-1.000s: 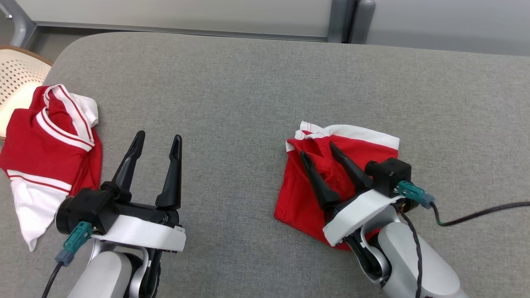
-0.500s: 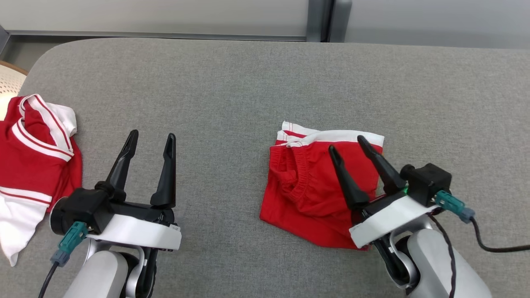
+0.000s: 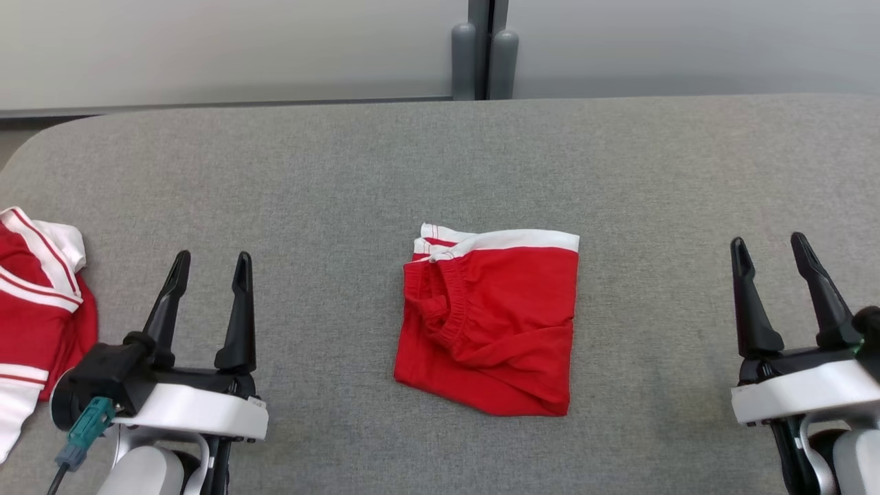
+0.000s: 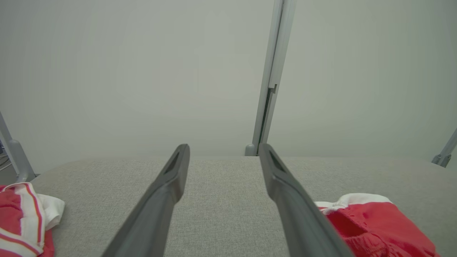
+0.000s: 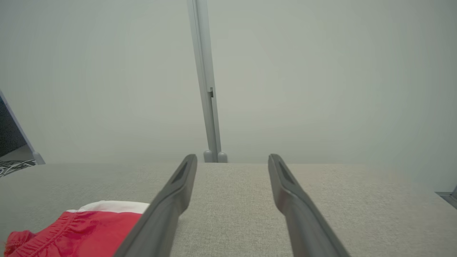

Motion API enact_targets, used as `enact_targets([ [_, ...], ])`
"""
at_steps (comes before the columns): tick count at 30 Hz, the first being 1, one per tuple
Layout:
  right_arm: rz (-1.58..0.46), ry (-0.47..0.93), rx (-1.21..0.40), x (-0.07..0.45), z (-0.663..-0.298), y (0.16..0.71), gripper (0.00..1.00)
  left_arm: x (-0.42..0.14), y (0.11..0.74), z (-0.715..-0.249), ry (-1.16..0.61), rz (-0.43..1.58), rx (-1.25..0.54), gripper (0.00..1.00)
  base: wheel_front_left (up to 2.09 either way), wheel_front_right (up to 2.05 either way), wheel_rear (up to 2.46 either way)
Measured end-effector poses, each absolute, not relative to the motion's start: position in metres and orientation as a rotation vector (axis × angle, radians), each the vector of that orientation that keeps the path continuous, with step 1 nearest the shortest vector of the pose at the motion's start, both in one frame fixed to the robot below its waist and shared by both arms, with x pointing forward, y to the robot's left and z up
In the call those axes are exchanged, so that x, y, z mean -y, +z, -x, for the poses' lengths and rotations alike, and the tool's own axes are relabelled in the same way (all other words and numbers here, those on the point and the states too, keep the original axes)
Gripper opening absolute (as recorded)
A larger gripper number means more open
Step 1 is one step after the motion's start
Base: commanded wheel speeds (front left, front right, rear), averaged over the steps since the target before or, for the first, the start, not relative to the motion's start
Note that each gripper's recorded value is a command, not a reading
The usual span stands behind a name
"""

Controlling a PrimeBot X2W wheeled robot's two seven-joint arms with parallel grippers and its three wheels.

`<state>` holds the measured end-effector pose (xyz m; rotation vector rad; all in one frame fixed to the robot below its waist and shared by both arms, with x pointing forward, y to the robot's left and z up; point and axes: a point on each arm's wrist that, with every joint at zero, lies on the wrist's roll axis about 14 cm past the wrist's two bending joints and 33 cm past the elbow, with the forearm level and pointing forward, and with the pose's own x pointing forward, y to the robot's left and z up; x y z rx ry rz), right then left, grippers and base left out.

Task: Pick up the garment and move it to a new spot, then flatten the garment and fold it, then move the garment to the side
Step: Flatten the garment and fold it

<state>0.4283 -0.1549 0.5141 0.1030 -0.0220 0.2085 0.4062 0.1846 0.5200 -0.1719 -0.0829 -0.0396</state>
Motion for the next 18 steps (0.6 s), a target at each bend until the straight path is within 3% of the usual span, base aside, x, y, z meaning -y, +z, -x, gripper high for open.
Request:
enact_targets([
  [18,-0.086,0.162,0.03,0.171,-0.353,0.543,1.0,-0.183,0.52,-0.351,-0.052,0.16,0.068,1.0,0.0,0.0,0.0],
])
